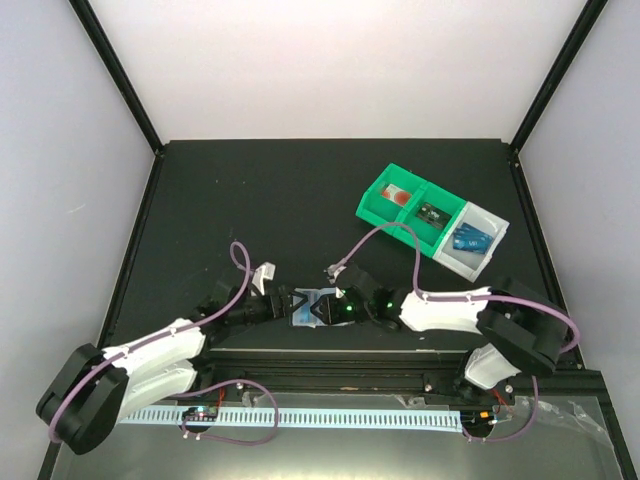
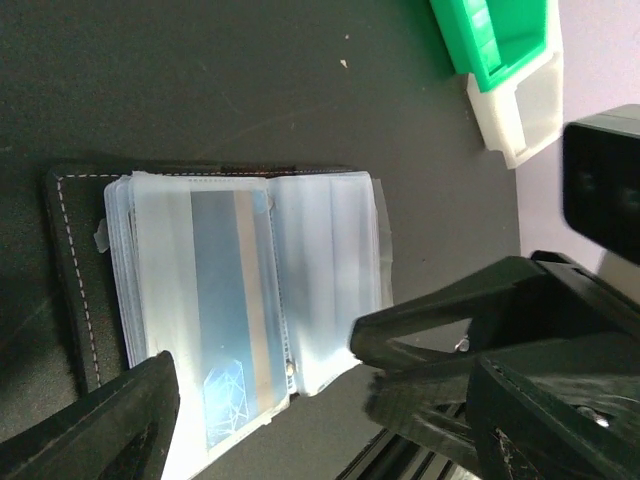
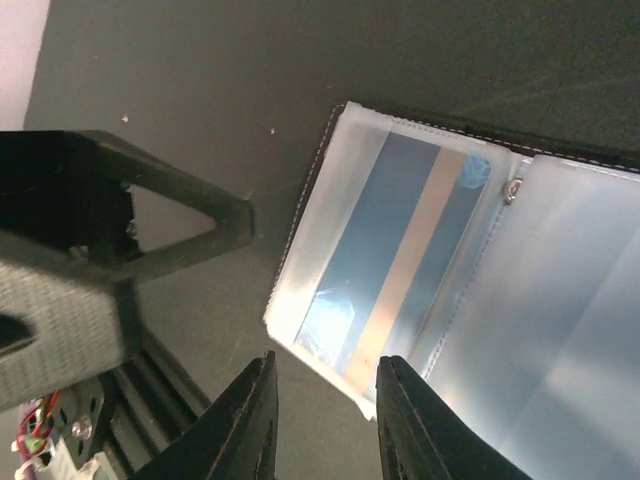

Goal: Take the credit cards out of the card holder

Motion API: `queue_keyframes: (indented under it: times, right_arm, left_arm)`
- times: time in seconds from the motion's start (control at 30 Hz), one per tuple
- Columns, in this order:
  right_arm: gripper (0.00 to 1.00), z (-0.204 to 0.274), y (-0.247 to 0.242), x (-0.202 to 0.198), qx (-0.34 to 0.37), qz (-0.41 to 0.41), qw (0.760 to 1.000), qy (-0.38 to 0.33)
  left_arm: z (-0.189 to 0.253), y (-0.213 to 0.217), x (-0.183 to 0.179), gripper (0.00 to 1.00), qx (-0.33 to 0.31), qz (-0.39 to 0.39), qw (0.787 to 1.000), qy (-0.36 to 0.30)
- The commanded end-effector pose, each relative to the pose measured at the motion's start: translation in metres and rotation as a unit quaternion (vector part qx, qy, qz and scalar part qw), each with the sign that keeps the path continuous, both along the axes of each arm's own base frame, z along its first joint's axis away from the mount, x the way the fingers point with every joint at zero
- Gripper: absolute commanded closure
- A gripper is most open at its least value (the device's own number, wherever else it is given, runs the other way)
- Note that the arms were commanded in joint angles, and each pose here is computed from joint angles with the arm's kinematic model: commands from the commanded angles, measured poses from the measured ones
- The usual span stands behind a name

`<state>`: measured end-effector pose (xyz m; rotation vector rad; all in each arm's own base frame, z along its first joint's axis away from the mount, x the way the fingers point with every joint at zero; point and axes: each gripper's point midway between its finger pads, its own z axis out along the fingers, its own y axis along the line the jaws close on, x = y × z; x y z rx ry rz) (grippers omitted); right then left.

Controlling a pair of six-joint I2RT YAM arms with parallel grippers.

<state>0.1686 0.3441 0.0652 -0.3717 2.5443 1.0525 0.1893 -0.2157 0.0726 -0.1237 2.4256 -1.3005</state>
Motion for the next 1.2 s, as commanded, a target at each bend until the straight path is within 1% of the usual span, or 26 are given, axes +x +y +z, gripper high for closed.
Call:
queue_keyframes:
  times: [0.0, 0.23, 0.37, 0.57, 0.83, 1.17]
  right_arm:
    - [0.70, -0.004, 0.018, 0.003, 0.007, 0.010, 1.000, 0.006]
    - [0.70, -0.037, 0.012, 0.009, -0.042, -0.005, 0.999, 0.012]
    - [0.72, -0.054, -0.001, 0.007, -0.066, -0.021, 0.997, 0.018]
    - [0.76, -0.067, -0.021, 0.012, -0.106, -0.047, 0.993, 0.006]
    - [0.77, -0.074, -0.026, 0.011, -0.112, -0.050, 0.992, 0.006]
    - [0.77, -0.076, -0.025, 0.009, -0.109, -0.047, 0.993, 0.009]
  left_arm:
    - [0.001, 0.007, 0.001, 0.19, -0.009, 0.022, 1.000, 0.000]
    - [0.005, 0.011, 0.001, 0.17, -0.008, 0.030, 0.999, -0.015]
    - [0.006, 0.010, 0.000, 0.15, -0.011, 0.025, 1.000, -0.015]
    - [0.015, 0.002, -0.001, 0.13, -0.046, 0.016, 0.999, -0.015]
    - [0.012, -0.005, -0.002, 0.07, -0.053, -0.004, 0.999, -0.006]
    - [0.004, -0.011, 0.003, 0.09, -0.037, -0.020, 0.999, -0.005]
